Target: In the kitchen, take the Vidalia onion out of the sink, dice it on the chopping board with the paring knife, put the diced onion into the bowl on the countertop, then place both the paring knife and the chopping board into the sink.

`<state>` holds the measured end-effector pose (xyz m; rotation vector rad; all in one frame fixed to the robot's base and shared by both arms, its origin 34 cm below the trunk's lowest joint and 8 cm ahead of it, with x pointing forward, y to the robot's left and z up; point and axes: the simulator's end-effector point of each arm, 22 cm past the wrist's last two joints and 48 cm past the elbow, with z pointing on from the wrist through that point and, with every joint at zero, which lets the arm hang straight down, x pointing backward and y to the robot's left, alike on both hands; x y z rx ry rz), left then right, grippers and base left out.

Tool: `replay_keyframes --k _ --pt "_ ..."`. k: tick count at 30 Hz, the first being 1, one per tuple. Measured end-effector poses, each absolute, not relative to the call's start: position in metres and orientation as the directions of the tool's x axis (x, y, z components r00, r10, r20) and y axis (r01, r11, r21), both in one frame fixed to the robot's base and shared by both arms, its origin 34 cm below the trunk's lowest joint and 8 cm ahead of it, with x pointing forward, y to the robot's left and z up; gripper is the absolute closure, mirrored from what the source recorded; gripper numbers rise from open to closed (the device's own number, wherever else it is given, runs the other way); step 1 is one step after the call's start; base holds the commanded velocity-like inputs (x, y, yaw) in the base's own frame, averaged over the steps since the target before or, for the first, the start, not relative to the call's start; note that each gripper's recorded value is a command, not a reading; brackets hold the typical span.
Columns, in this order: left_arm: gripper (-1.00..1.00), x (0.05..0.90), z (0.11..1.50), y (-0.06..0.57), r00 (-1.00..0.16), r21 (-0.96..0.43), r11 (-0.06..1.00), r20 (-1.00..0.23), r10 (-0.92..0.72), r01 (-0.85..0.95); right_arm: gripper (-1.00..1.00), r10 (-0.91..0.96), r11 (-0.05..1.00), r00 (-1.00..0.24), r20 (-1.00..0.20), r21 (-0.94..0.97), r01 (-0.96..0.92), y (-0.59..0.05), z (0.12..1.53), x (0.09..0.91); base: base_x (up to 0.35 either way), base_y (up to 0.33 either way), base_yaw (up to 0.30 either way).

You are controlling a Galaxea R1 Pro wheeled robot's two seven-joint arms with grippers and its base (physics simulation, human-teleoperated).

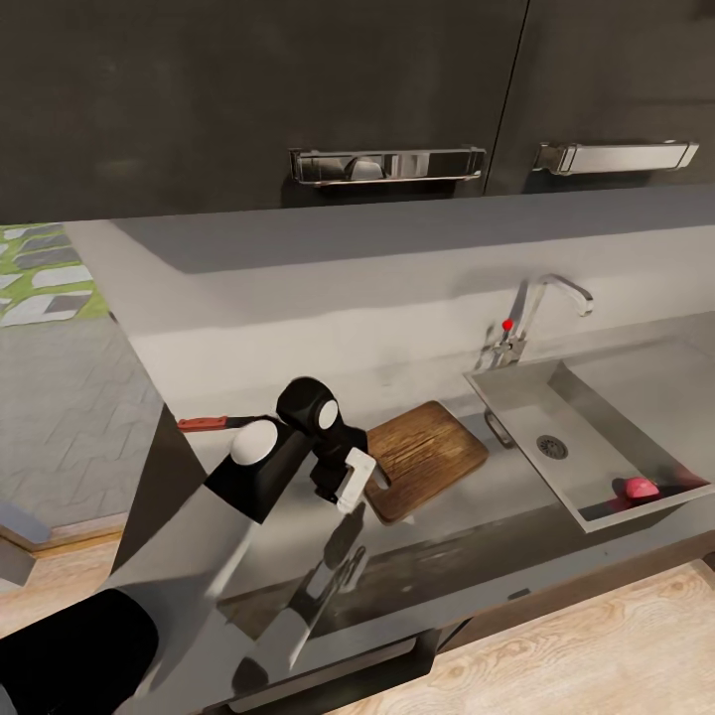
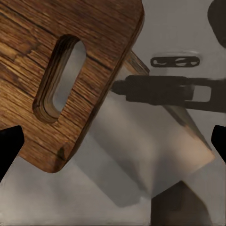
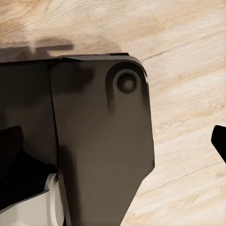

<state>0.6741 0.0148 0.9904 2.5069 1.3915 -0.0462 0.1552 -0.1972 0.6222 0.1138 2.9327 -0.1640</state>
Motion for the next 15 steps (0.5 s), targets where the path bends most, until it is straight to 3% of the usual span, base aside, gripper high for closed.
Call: replay_keyframes --k 15 --pt "-1.0 0.677 1.007 -0.004 0.538 0.213 -0.496 -0.262 0.801 0.842 -1.0 0.066 0.991 -0.977 -0.204 -0.103 0.088 -0.197 0.622 0.155 0.0 0.0 0.0"
